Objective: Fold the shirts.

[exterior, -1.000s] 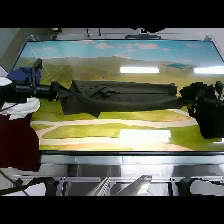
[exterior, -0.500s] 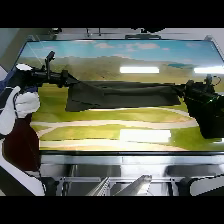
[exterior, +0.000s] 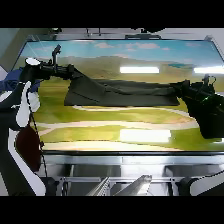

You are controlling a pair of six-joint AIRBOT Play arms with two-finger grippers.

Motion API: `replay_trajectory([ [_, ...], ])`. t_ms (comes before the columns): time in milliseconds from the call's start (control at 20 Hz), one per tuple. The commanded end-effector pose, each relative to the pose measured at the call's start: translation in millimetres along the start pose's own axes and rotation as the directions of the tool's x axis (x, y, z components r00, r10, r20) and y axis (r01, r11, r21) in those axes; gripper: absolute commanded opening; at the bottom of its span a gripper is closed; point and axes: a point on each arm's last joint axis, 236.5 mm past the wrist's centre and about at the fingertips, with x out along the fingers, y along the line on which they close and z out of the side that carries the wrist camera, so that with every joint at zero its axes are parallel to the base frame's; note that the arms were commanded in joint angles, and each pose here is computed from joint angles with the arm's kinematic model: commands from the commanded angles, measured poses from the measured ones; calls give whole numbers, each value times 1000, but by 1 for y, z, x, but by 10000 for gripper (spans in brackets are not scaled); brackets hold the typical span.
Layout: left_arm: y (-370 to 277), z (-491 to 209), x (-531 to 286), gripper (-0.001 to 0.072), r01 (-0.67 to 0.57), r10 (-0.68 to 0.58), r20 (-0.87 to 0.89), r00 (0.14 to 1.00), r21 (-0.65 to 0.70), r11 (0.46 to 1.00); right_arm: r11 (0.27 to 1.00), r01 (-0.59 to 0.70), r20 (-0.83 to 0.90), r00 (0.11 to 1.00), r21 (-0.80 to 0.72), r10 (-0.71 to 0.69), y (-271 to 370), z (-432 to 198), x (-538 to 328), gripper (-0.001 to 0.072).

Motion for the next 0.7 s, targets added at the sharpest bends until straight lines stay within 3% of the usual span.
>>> replay_trajectory([
  [0, 1, 10, 2, 25, -10, 10, 27, 1000, 2, 1000, 998, -3, 43, 999, -59, 5, 13, 24, 0, 369],
  [150, 9, 15, -4, 27, -25, 26, 52, 998, -13, 1000, 995, -11, 81, 997, -97, 18, 29, 45, -4, 369],
  [200, 12, 17, -7, 110, -31, 32, 63, 998, -21, 999, 993, -10, 88, 996, -114, 20, 33, 51, -6, 369],
  [250, 14, 19, -9, 290, -36, 38, 72, 997, -39, 999, 991, -4, 92, 996, -135, 17, 36, 55, -9, 369],
  [400, 15, 22, -13, 290, -29, 34, 83, 996, -62, 998, 980, 70, 43, 997, -188, -63, 27, 52, -17, 370],
  [550, 5, 38, -26, 290, 42, -28, 156, 987, -91, 995, 956, 156, -81, 980, -247, -181, 2, 25, -22, 599],
  [650, -1, 48, -42, 290, 60, -42, 191, 981, -90, 994, 937, 203, -138, 958, -285, -250, -14, 12, -27, 620],
])
